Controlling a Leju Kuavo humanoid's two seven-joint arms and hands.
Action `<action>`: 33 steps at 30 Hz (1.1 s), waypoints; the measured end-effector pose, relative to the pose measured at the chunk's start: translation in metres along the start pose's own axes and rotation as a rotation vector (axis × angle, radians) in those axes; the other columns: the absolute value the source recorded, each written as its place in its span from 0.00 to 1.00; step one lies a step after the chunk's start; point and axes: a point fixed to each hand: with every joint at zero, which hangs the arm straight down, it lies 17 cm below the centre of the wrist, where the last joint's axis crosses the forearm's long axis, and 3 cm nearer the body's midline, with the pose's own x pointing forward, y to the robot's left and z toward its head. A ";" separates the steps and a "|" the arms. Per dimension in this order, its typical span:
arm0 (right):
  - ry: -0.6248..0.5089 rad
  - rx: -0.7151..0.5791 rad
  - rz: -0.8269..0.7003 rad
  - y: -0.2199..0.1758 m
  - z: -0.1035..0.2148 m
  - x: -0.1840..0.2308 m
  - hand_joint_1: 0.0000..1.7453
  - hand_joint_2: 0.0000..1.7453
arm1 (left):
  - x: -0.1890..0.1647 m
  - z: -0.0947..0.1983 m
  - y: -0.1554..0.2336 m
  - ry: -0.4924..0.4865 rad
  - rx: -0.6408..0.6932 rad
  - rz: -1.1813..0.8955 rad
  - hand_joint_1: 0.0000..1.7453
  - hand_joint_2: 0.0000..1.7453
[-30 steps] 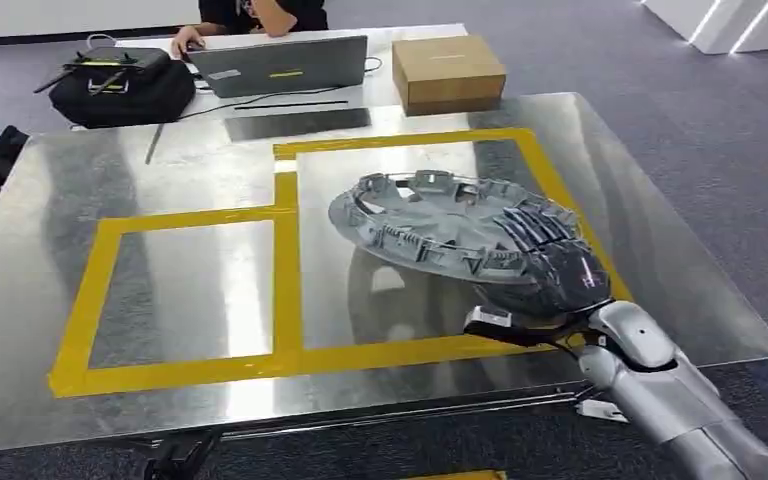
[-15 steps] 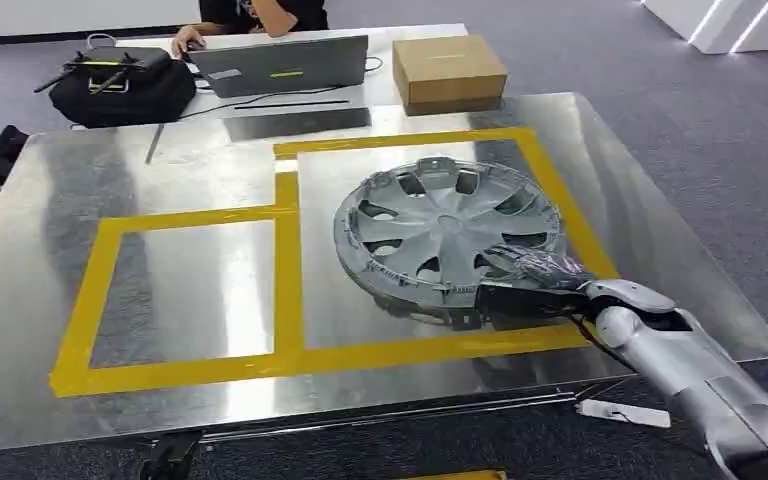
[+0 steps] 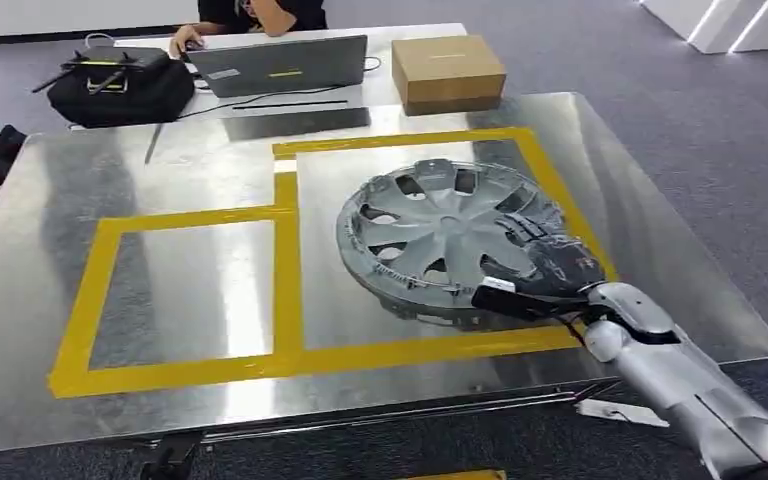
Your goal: Take the parts from the cabinet and place them on the table.
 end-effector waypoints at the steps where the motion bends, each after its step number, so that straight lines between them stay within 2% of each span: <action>1: 0.000 -0.004 -0.003 -0.001 0.000 0.001 0.00 0.00 | -0.001 0.000 0.000 0.001 -0.001 -0.001 0.00 0.00; 13: -0.018 -0.063 0.001 -0.012 0.002 0.010 0.00 0.00 | -0.002 0.001 0.000 0.003 -0.001 0.000 0.00 0.00; 17: -0.044 -0.182 0.066 -0.035 0.004 0.018 0.00 0.00 | -0.002 0.001 0.000 0.003 0.000 0.001 0.00 0.00; 20: -0.068 -0.345 0.162 -0.072 0.013 0.033 0.00 0.00 | -0.003 0.001 0.000 0.006 0.004 0.009 0.00 0.00; 22: -0.070 -0.407 0.164 -0.087 0.019 0.040 0.00 0.00 | -0.003 0.001 0.001 0.008 0.007 0.017 0.00 0.00; 25: -0.088 -0.507 0.085 -0.105 0.035 0.058 0.00 0.00 | -0.006 0.003 0.001 0.016 0.013 0.029 0.00 0.00; 30: -0.141 -0.726 -0.184 -0.140 0.085 0.102 0.00 0.00 | -0.019 0.008 0.002 0.043 0.032 0.051 0.00 0.00; 33: -0.184 -0.789 -0.253 -0.153 0.104 0.128 0.00 0.00 | -0.028 0.011 0.004 0.068 0.041 0.065 0.00 0.00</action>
